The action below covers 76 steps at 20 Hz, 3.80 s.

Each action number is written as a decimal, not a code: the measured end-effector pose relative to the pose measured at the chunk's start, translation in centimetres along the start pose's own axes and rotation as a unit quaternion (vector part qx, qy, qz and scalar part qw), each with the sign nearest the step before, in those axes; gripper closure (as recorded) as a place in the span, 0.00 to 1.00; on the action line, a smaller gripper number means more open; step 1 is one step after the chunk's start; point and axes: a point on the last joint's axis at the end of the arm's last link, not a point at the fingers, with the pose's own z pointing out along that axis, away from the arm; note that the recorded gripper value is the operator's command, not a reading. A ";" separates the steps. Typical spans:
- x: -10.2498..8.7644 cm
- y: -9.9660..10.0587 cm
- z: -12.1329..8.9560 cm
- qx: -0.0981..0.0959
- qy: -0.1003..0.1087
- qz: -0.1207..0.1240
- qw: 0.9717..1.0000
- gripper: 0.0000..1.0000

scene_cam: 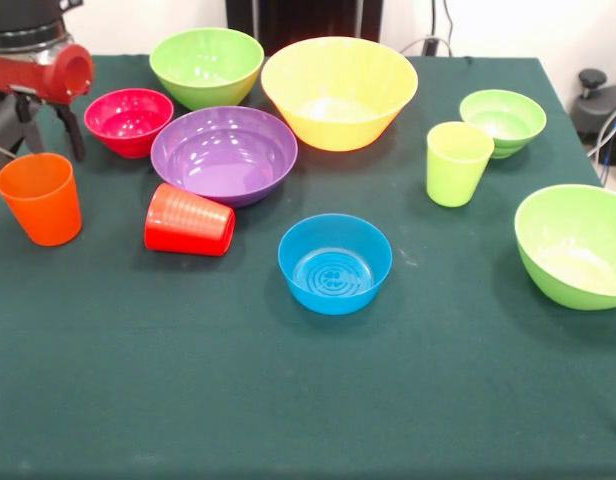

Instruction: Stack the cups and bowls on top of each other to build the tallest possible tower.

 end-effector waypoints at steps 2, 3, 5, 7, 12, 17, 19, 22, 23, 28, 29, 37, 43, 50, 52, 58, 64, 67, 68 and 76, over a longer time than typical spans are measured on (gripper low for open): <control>0.6 0.3 0.9 -0.004 0.006 -0.004 1.000 0.00; 0.6 0.4 1.0 -0.005 0.007 -0.004 1.000 0.00; 0.9 0.7 1.5 -0.009 0.010 -0.006 1.000 0.00; 1.3 1.1 2.1 -0.014 0.016 -0.006 1.000 0.00; 1.5 2.1 2.7 -0.025 0.019 -0.009 0.999 0.00; 2.2 2.4 4.0 -0.030 0.027 -0.013 0.999 0.00; 2.5 2.4 4.5 -0.030 0.029 -0.015 0.999 0.00; 2.9 2.4 5.0 -0.029 0.032 -0.019 0.999 0.00; 3.0 2.4 5.1 -0.029 0.033 -0.020 0.999 0.00; 3.1 2.1 5.2 -0.029 0.031 -0.021 0.999 0.00; 3.0 2.1 5.2 -0.029 0.031 -0.021 0.999 0.00; 3.0 2.0 5.2 -0.028 0.030 -0.022 0.999 0.00; 3.0 1.9 5.2 -0.027 0.030 -0.023 0.999 0.00; 3.0 1.9 5.3 -0.027 0.030 -0.024 0.999 0.00; 3.0 1.8 5.4 -0.027 0.030 -0.023 0.999 0.00; 2.5 1.5 6.1 -0.027 0.026 -0.018 0.999 0.00; 1.8 0.9 6.4 -0.028 0.020 -0.017 0.999 0.00; 1.4 0.5 6.5 -0.027 0.017 -0.020 0.999 0.00; 1.4 0.4 6.5 -0.028 0.017 -0.021 0.999 0.00; 1.2 -0.1 6.6 -0.029 0.014 -0.042 0.999 0.00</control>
